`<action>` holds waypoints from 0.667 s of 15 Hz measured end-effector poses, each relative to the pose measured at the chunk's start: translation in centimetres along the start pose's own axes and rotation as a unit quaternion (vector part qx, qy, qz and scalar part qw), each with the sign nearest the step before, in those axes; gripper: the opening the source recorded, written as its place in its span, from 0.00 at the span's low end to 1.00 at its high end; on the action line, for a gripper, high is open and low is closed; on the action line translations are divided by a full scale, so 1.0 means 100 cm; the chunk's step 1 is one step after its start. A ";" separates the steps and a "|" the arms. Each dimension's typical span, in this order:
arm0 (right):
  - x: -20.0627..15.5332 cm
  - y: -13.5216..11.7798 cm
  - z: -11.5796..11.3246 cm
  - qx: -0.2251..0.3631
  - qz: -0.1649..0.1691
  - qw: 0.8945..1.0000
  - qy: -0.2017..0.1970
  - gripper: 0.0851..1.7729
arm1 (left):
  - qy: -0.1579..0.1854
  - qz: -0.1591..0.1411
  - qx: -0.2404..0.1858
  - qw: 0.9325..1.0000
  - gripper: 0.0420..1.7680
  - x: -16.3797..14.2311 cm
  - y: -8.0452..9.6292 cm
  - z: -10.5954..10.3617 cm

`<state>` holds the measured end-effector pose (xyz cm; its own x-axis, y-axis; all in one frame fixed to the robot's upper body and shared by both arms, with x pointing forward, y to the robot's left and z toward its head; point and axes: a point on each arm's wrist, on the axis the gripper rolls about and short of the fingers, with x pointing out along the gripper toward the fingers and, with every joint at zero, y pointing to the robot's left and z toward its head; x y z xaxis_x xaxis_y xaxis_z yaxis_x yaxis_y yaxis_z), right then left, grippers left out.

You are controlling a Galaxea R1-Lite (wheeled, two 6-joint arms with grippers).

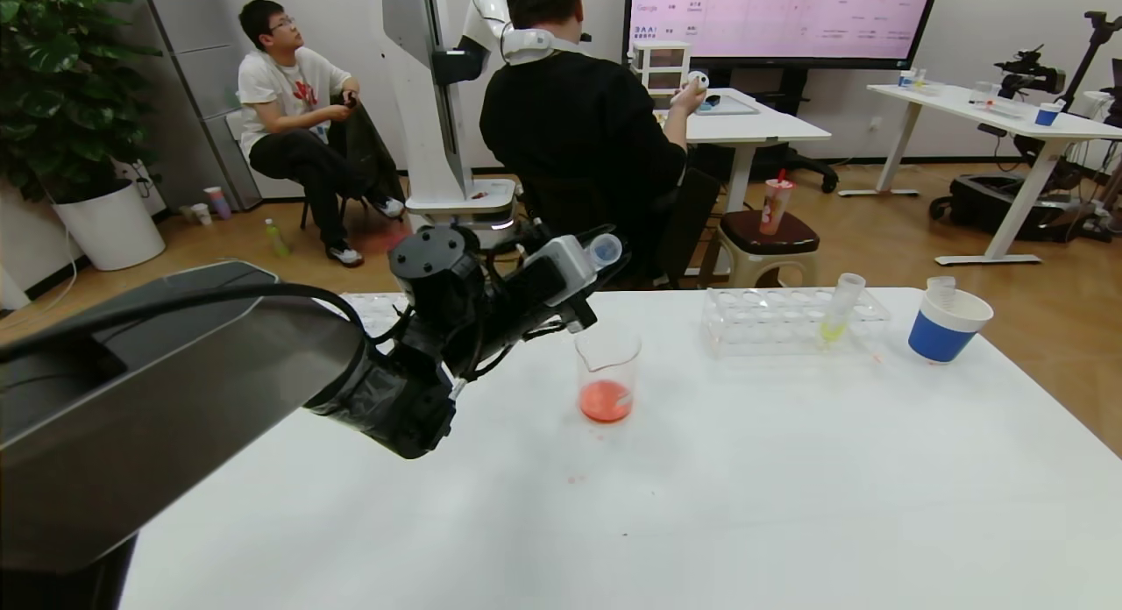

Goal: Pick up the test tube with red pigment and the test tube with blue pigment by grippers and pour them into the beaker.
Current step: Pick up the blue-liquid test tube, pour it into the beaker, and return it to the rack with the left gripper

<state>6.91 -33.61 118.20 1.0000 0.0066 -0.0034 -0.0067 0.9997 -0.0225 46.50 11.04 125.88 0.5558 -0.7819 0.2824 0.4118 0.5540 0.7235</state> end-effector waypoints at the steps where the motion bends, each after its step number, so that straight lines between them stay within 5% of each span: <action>1: 0.000 0.000 0.000 0.000 0.000 1.000 0.000 0.98 | -0.003 -0.006 0.019 1.000 0.27 0.000 -0.003 -0.003; 4: 0.000 0.000 0.000 0.000 0.000 1.000 0.000 0.98 | -0.037 -0.049 0.098 0.993 0.27 -0.002 -0.005 -0.015; 10: 0.000 0.000 0.000 0.000 0.000 1.000 0.000 0.98 | -0.070 -0.079 0.183 0.977 0.27 -0.006 -0.003 -0.034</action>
<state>6.91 -33.61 118.20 1.0000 0.0066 -0.0034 -0.0067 0.9997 -0.0225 48.52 12.32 123.32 0.3916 -0.8949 0.2142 0.1833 0.3040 0.9349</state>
